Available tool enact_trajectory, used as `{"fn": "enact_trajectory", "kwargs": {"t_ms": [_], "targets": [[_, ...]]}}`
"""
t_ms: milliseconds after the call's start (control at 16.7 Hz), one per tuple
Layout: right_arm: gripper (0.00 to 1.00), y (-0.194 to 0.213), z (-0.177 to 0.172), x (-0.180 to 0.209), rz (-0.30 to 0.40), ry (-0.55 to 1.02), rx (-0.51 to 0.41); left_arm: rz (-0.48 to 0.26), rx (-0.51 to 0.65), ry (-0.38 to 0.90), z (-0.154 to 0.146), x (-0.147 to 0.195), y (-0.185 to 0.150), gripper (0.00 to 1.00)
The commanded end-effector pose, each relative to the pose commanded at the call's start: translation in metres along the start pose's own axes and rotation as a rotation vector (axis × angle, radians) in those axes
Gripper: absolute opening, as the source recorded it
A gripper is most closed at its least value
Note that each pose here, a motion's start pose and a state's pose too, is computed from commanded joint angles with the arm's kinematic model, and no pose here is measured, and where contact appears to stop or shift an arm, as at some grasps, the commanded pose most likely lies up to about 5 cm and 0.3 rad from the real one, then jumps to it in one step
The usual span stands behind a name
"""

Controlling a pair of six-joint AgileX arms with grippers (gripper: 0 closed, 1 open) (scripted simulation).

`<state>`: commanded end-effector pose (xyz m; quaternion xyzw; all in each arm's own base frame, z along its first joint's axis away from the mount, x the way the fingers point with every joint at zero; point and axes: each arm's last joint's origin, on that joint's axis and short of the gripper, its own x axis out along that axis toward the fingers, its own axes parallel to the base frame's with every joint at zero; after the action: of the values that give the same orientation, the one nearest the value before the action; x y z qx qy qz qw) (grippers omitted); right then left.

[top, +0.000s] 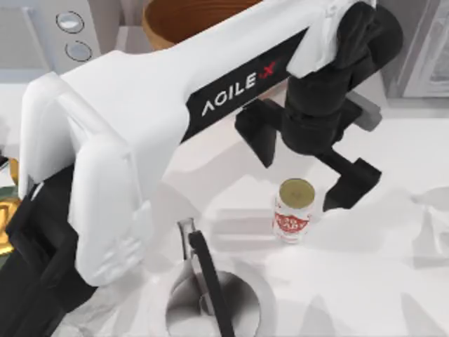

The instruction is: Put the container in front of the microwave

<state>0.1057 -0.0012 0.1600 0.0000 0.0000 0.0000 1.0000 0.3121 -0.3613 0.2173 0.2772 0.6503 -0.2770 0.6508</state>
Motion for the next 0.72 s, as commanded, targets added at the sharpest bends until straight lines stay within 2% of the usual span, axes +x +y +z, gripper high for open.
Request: {"fn": "enact_trajectory", "kwargs": {"t_ms": [300,720], "targets": [[1.00,0.000,0.000,0.000,0.000,0.000,0.000,0.000,0.001,-0.003,0.001,0.009,0.001,1.00],[1.00,0.000,0.000,0.000,0.000,0.000,0.000,0.000,0.000,0.000,0.000,0.060,0.000,1.00]]}}
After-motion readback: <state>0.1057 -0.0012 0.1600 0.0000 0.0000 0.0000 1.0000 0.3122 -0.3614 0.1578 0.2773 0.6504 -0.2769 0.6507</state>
